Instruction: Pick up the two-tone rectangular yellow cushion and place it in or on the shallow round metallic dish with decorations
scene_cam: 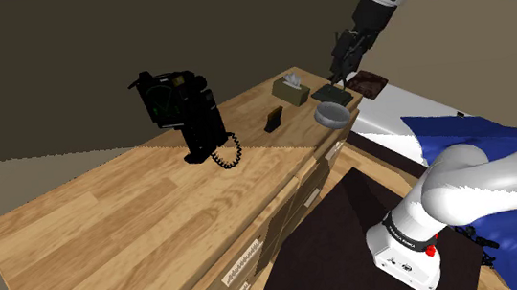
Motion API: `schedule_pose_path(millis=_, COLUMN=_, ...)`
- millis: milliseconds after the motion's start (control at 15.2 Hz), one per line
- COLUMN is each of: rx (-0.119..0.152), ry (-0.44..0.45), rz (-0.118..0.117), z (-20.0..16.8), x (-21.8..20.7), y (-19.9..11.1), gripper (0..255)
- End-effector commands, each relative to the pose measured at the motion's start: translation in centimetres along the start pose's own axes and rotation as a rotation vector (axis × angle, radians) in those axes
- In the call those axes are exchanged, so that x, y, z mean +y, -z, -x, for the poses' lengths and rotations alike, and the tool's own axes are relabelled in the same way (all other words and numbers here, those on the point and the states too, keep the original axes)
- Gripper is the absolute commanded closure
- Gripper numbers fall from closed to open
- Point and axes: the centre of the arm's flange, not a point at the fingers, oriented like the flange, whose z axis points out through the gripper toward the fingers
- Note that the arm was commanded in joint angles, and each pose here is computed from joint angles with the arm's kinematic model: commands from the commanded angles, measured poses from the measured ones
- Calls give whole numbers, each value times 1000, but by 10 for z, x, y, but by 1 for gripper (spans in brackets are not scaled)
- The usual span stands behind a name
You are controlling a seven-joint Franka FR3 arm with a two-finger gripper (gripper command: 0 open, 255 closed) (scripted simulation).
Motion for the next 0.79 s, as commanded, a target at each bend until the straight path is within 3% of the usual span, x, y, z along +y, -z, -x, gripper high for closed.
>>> schedule_pose_path(millis=0, rx=0, ry=0, rz=0, z=0, x=0, y=0, gripper=0)
schedule_pose_path(millis=726, rx=-47, ry=-454, rz=-27, z=-98, x=6, y=-112, gripper=0)
